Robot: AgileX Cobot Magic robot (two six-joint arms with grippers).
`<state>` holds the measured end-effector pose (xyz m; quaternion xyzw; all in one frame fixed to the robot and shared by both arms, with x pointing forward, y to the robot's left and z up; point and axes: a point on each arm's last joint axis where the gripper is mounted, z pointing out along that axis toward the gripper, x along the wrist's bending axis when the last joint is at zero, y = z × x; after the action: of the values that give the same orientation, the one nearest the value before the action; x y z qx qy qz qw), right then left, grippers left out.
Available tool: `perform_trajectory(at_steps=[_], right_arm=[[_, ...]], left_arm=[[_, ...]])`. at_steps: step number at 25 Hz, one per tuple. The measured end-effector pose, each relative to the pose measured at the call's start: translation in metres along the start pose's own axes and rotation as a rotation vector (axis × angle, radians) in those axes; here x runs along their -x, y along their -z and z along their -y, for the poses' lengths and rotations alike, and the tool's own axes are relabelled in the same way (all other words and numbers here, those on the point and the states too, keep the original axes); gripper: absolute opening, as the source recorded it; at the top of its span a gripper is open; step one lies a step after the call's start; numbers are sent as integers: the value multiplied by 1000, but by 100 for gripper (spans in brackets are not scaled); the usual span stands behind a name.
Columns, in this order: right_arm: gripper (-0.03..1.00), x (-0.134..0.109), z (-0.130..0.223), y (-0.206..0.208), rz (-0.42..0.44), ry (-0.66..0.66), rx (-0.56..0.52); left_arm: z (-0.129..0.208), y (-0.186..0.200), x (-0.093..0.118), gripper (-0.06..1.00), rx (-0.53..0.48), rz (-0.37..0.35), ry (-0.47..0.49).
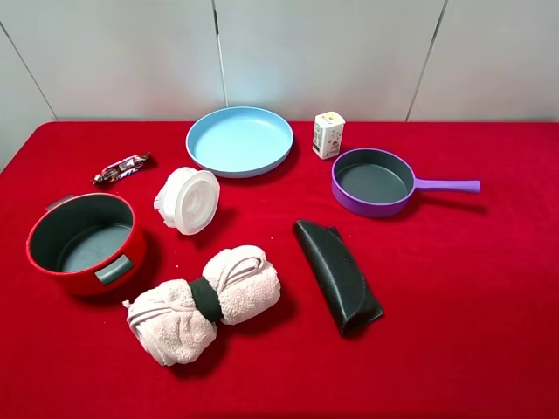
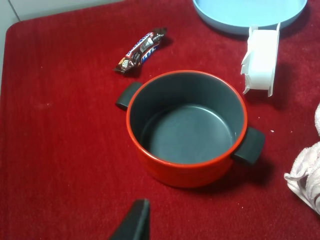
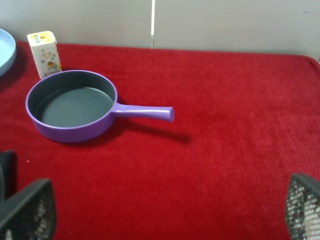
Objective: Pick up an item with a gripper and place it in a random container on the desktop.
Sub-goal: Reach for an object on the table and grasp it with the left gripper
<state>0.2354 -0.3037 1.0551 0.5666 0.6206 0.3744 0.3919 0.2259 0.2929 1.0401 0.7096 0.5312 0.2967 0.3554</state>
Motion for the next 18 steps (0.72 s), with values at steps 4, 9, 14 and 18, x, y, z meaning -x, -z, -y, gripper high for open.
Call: perform_trajectory(at_steps=[4, 9, 14, 18], right_arm=[[69, 0, 0, 0, 0, 0, 0], [69, 0, 0, 0, 0, 0, 0], [69, 0, 0, 0, 0, 0, 0], [69, 0, 0, 0, 0, 0, 0]], left_arm=[[0, 0, 0, 99, 0, 2, 1], [0, 0, 0, 99, 0, 2, 1], [0, 0, 0, 99, 0, 2, 1], [0, 0, 0, 99, 0, 2, 1]])
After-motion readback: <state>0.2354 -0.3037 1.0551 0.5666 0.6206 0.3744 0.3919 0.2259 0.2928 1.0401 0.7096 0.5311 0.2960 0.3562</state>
